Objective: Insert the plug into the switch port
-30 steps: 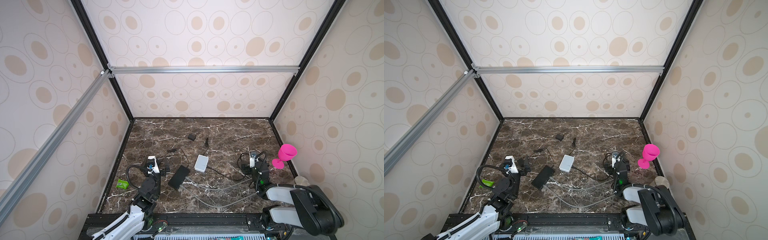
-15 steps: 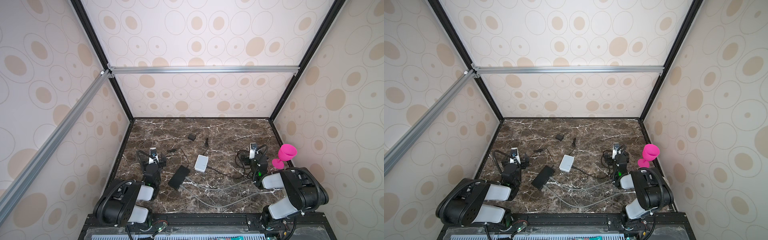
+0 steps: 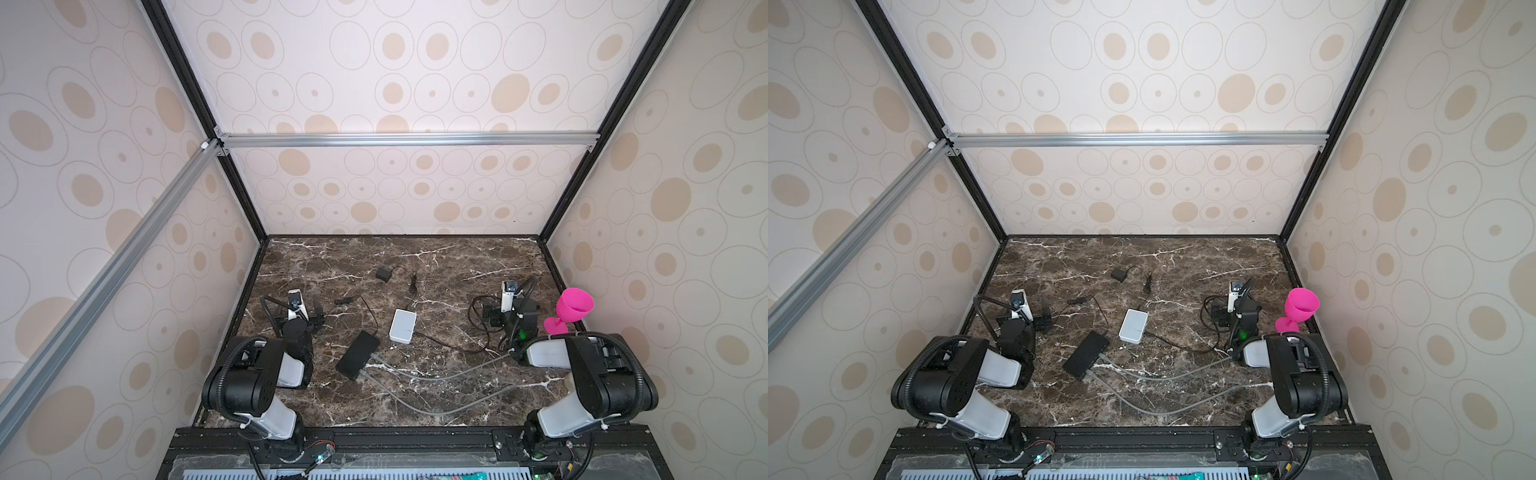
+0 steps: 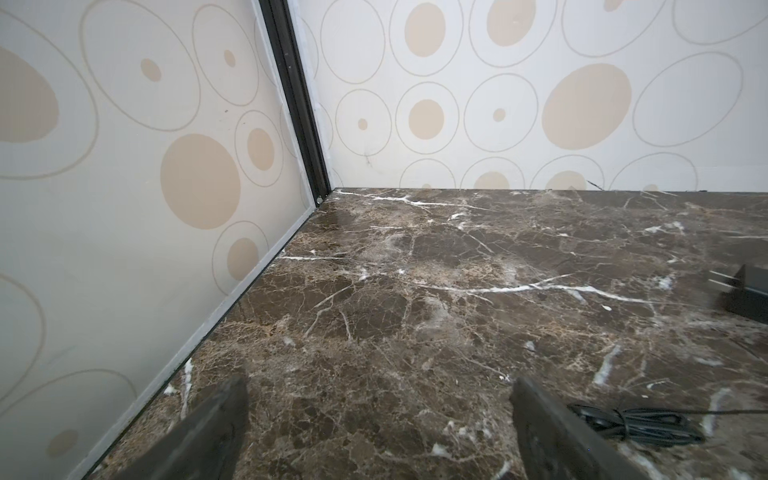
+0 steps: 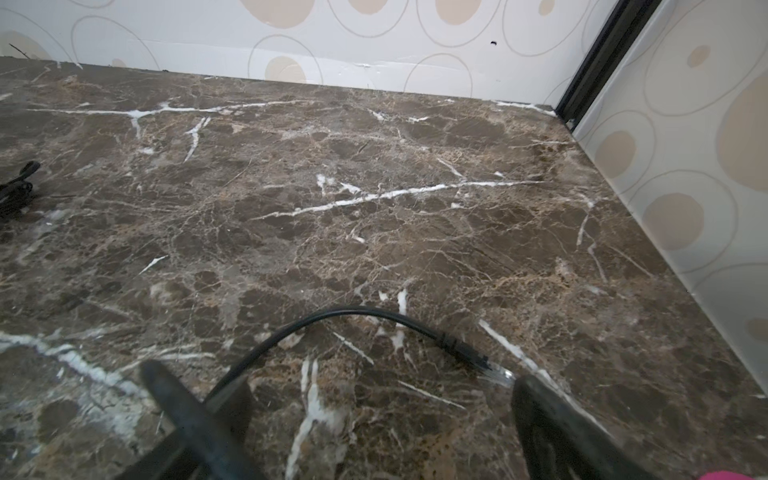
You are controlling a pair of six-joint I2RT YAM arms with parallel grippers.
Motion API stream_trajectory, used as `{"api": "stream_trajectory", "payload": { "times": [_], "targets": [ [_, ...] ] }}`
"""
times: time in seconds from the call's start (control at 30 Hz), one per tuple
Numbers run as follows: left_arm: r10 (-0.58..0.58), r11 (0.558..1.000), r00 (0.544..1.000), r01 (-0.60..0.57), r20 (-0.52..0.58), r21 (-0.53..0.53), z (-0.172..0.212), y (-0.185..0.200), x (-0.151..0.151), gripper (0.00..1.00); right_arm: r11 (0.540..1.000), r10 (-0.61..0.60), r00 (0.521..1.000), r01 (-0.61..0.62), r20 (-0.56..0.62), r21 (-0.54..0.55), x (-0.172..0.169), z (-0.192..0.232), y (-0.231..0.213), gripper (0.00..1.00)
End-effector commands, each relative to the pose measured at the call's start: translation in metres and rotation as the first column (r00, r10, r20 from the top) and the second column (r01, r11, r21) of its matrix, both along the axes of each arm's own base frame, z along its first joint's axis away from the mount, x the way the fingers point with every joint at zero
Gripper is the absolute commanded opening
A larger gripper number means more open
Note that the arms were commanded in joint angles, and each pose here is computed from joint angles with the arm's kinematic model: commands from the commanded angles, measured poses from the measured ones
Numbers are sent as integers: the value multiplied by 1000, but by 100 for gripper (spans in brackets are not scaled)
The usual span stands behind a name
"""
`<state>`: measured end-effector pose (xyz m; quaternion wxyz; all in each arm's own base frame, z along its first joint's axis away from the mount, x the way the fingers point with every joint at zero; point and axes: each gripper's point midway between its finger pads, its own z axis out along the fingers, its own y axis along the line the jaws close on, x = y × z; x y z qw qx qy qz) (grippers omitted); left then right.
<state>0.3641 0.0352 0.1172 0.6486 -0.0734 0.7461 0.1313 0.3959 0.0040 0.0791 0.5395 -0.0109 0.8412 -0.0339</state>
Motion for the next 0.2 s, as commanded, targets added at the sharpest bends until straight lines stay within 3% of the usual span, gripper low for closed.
{"api": "stream_trajectory", "payload": {
  "times": [0.0,0.17],
  "targets": [
    [-6,1000,997,7,72,-15,17,-1,4,98,998,39,999,-39,2,40,3,4,6,100],
    [-5,1000,998,6,68,-17,16,0,3,98,998,38,999,-38,7,40,2,5,5,100]
  ]
}}
